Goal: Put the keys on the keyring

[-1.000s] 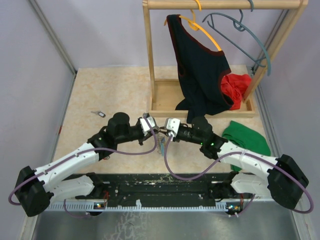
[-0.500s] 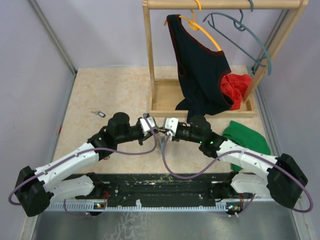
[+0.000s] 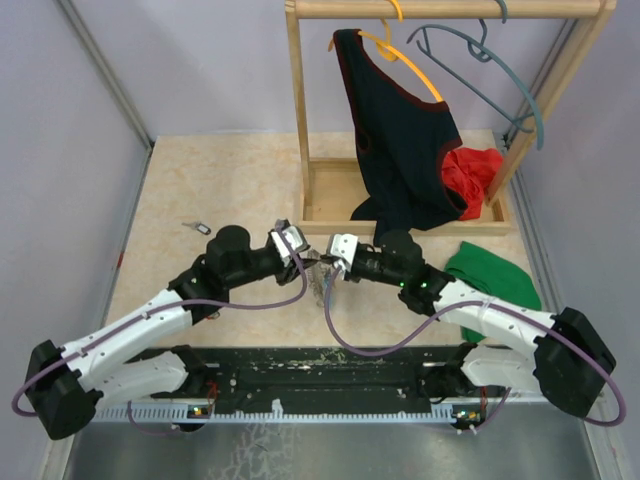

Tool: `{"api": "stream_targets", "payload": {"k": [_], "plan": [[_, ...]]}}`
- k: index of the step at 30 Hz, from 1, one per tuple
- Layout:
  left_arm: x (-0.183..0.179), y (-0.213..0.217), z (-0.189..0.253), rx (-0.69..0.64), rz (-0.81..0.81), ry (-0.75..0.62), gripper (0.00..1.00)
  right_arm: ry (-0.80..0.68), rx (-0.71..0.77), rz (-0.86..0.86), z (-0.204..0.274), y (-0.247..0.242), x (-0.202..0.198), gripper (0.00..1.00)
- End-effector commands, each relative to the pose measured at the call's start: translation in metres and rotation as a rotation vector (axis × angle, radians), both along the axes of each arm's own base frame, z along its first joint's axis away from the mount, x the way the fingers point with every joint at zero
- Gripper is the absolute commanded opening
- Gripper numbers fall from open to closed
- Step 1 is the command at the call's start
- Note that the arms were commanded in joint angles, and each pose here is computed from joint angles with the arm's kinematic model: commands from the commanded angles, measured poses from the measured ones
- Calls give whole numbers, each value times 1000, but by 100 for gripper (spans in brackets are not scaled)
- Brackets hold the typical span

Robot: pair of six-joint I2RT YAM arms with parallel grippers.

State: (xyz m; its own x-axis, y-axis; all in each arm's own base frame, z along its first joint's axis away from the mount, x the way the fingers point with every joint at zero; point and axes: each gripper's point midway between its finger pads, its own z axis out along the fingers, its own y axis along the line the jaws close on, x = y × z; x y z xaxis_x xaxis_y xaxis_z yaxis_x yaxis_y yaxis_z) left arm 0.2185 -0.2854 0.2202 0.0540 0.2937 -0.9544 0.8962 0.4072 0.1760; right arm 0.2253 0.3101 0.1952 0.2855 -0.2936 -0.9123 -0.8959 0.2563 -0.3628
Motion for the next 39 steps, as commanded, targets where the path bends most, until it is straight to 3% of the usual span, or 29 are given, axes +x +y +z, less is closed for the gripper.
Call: {"api": "stream_targets", "payload": {"k": [1, 8, 16, 25, 39], "plan": [[15, 11, 21, -107, 150, -5, 46, -57, 108, -33, 33, -5, 6, 0], [41, 59, 4, -165, 538, 130, 56, -51, 138, -25, 35, -6, 3, 0], [45, 137, -66, -169, 995, 420, 68, -33, 148, -9, 31, -5, -1, 0], [21, 206, -144, -128, 1325, 692, 76, -1, 154, 14, 25, -3, -7, 0], [-41, 246, -173, -216, 1769, 973, 77, 11, 208, 63, 33, -1, -19, 0]]}}
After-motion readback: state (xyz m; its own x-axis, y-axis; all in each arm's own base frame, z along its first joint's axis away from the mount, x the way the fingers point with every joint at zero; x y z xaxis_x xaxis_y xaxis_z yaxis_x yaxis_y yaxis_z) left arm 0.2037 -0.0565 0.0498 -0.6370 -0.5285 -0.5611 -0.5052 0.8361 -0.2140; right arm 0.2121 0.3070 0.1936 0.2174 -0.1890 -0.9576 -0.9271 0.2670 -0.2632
